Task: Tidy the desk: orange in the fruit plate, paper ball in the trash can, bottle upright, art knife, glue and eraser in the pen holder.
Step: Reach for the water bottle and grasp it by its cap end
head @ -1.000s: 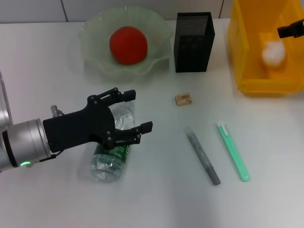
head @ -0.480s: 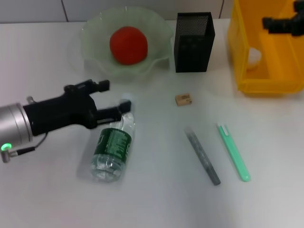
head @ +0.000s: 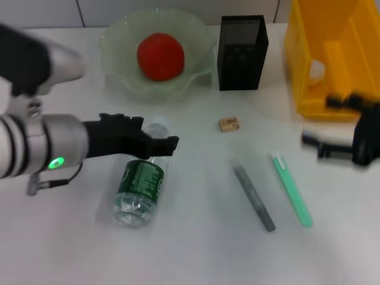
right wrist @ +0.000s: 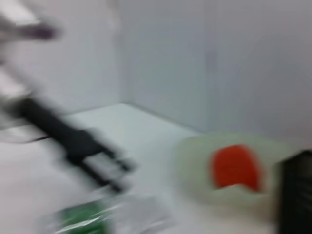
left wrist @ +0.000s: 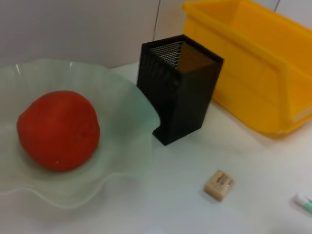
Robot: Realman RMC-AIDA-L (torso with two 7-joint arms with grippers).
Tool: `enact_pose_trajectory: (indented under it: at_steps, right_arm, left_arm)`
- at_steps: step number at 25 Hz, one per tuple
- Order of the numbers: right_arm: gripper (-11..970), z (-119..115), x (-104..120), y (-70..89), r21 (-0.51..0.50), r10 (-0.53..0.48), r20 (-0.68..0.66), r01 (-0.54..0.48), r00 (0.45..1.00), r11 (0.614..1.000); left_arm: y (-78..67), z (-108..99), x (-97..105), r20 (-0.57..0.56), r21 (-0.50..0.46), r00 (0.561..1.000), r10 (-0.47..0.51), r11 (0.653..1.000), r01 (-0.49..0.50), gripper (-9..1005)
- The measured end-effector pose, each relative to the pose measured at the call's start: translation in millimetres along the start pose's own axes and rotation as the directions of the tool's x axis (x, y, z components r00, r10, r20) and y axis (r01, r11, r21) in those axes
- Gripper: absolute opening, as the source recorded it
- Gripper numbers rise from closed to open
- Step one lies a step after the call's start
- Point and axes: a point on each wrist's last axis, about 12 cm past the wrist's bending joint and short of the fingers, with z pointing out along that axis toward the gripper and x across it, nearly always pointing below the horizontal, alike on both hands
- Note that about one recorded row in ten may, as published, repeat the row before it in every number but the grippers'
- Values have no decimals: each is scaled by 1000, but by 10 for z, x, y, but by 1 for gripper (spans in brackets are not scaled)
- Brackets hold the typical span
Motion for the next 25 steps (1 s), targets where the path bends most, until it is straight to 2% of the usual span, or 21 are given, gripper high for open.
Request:
enact_pose_trajectory:
  at_steps: [1,2,3,5,7,12,13,17,18,25]
  right_arm:
    - [848,-7,98,57,-44,-18,10,19,1000,999]
    - [848,-34,282,163,-125,-57,55,64,997,990]
    - [848,-34,282,163,-125,-57,55,64,997,990]
    - [848,-68,414,225,-175,-41,104,59,994,983]
    - [847,-129,540,243,-205,34,165,1,986,979]
    - [847,-213,653,273,-219,59,178,-19,982,976]
    - [847,-213,653,273,-219,59,178,-19,982,976]
    - [847,-226,699,258,-226,56,128,-26,990,974]
    - [847,-226,699,258,-226,56,128,-26,990,974]
    - [847,-202,684,235,-230,59,123,-29,991,973]
  left_arm:
    - [-47,33,-60,-19,-19,1000,-4,1000,3,860]
    - [-79,157,-215,-53,-70,998,-20,997,16,860]
    - [-72,182,-236,-58,-77,998,-30,997,25,860]
    - [-62,222,-274,-64,-87,997,-42,996,36,860]
    - [-21,383,-369,-99,-95,994,-53,995,43,860]
    - [12,518,-409,-131,-93,990,-45,995,33,860]
    - [54,574,-420,-140,-100,989,-51,994,37,860]
    - [89,607,-426,-145,-106,988,-59,993,44,859]
    - [181,640,-422,-153,-125,984,-86,990,67,859]
    - [242,677,-396,-170,-137,979,-108,987,85,844]
